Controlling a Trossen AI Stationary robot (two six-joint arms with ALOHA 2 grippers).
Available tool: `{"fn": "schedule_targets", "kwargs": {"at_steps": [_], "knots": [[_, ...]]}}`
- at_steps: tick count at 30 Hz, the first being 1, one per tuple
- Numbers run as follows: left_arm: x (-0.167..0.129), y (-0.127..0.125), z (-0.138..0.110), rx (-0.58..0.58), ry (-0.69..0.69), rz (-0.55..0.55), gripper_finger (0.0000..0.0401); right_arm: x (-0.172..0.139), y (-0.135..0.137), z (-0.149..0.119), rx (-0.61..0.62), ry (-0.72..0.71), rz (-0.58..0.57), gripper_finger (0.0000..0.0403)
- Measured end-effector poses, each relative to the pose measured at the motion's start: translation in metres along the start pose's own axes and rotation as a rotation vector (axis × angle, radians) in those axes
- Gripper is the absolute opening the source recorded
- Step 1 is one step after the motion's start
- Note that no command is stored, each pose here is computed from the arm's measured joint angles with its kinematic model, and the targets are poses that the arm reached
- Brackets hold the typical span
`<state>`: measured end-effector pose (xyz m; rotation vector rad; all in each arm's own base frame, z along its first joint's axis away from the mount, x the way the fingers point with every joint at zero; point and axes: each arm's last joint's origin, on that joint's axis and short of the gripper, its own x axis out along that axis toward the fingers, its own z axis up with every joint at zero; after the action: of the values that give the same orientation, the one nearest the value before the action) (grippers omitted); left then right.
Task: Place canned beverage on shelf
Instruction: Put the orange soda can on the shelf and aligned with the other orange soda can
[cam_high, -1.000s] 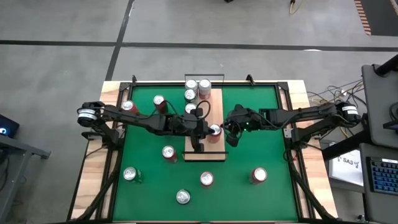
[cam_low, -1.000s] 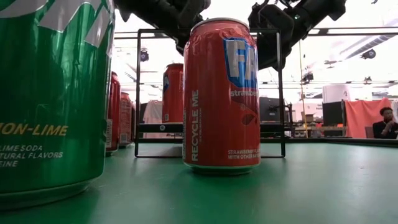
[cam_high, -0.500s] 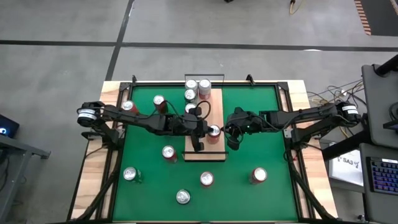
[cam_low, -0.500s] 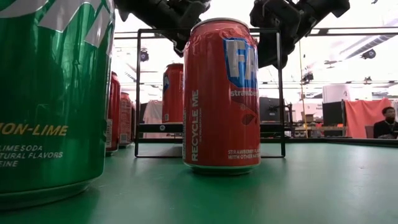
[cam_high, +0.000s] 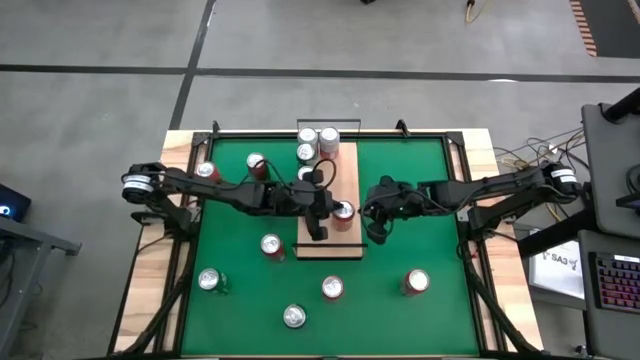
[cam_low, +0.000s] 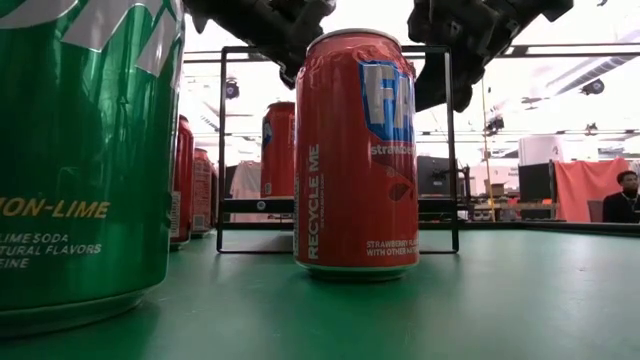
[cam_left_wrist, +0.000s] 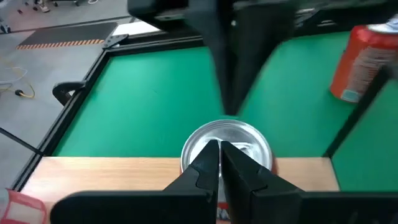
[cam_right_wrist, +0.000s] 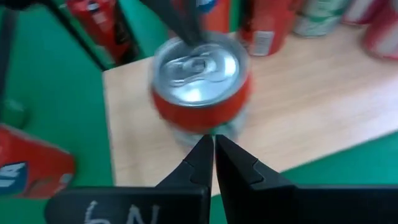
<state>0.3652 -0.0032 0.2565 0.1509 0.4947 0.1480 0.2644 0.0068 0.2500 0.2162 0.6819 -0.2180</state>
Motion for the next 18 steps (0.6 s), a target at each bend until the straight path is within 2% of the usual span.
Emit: {"fn": "schedule_targets", "kwargs": {"at_steps": [7,18], "knots": [[-0.016,-0.013,0.001,0.078,0.039,-0.174,0.0000,-0.001,-0.010,0.005,-0.036,-0.049,-0.097,0.0009],[-0.003,-0.019,-0.007,0.023,0.072,-0.161,0.0000,0.002,-0.019,0.021,-0.098,-0.171,-0.113,0.0009]]}}
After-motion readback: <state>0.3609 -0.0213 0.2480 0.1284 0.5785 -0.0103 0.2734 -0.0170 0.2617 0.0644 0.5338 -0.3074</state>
